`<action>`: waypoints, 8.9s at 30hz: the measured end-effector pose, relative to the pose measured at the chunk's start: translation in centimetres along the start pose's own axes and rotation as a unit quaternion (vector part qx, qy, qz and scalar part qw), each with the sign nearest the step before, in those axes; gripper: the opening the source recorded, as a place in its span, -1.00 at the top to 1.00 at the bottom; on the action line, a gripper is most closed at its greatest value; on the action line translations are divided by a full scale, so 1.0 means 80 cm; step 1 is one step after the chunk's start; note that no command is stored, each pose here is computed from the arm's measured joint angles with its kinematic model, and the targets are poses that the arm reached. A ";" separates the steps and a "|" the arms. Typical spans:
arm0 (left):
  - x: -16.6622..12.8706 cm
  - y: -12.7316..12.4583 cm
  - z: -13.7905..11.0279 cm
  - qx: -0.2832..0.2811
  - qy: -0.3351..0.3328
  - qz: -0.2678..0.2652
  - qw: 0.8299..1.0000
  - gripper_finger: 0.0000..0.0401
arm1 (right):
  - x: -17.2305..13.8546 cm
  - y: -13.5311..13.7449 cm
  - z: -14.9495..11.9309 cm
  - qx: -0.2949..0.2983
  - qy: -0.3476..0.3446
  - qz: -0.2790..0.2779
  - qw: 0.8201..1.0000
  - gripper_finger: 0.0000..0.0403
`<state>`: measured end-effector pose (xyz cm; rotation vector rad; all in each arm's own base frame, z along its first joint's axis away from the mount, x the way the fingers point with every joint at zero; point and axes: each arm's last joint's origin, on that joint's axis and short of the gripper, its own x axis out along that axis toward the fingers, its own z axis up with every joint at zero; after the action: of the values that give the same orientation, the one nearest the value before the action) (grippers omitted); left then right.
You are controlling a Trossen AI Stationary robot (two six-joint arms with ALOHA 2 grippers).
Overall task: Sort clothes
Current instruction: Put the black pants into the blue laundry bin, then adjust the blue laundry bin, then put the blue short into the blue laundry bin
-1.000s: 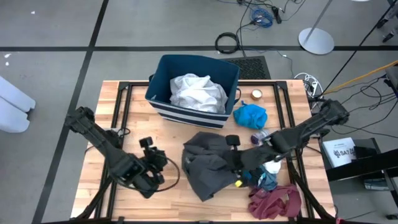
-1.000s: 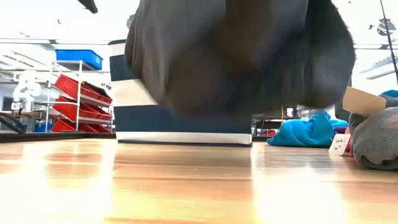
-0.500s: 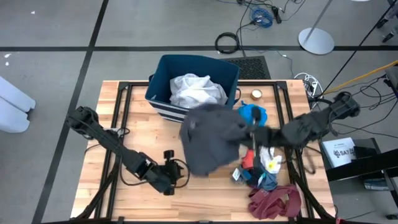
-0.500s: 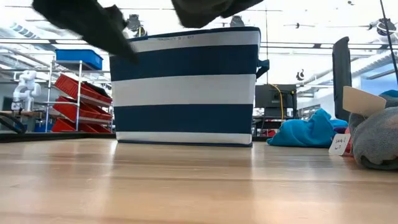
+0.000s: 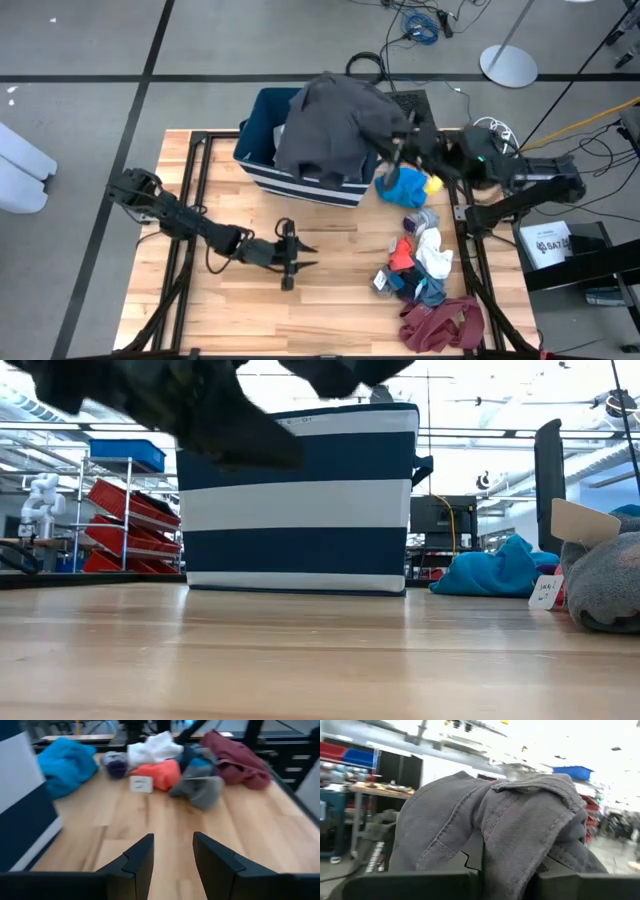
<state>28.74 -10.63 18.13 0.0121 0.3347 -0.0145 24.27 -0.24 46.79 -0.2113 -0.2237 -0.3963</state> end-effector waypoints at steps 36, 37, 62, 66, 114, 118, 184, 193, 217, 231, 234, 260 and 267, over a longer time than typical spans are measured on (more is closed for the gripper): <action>0.007 0.031 -0.033 0.009 0.032 0.009 0.999 0.28 | 0.165 -0.040 -0.287 0.112 0.250 -0.052 0.960 0.77; 0.007 0.031 -0.033 0.009 0.032 0.010 0.999 0.28 | 0.163 -0.040 -0.290 0.109 0.267 -0.050 0.956 0.77; 0.007 0.033 -0.033 0.018 0.033 0.012 0.999 0.28 | 0.109 -0.071 -0.254 0.068 0.437 -0.045 0.896 -0.18; 0.007 0.033 -0.033 0.018 0.033 0.012 0.999 0.28 | 0.112 -0.072 -0.221 0.056 0.428 -0.036 0.901 -0.47; 0.007 0.033 -0.040 -0.001 0.062 0.006 0.998 0.28 | 0.027 0.015 -0.185 -0.106 0.650 -0.048 0.751 1.00; 0.007 0.033 -0.040 -0.001 0.062 0.006 0.998 0.28 | 0.022 0.019 -0.192 -0.032 0.682 0.000 0.731 1.00; 0.004 0.019 -0.029 -0.020 0.017 -0.032 0.999 0.28 | -0.165 -0.074 -0.275 0.356 0.560 -0.378 0.646 -0.62; 0.004 0.018 -0.029 -0.022 0.018 -0.036 0.999 0.28 | -0.168 -0.085 -0.329 0.402 0.597 -0.361 0.593 -0.58; 0.004 0.017 -0.030 -0.035 0.021 -0.044 0.998 0.28 | -0.210 -0.076 -0.403 0.409 0.561 -0.373 0.616 -0.51; 0.004 0.017 -0.030 -0.035 0.020 -0.044 0.998 0.28 | -0.211 -0.076 -0.404 0.404 0.568 -0.367 0.616 0.53; 0.004 0.017 -0.030 -0.035 0.021 -0.044 0.998 0.28 | -0.211 -0.076 -0.404 0.396 0.572 -0.360 0.621 0.73; 0.004 0.017 -0.030 -0.034 0.021 -0.044 0.998 0.28 | -0.135 -0.115 -0.226 0.350 0.485 -0.350 0.721 0.94; 0.004 0.017 -0.030 -0.034 0.022 -0.044 0.998 0.28 | -0.115 -0.128 -0.148 0.359 0.402 -0.321 0.778 0.94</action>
<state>28.28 -9.23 15.77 -0.0702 0.3789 -0.0892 13.92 -9.07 34.79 0.8255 0.4325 -1.0100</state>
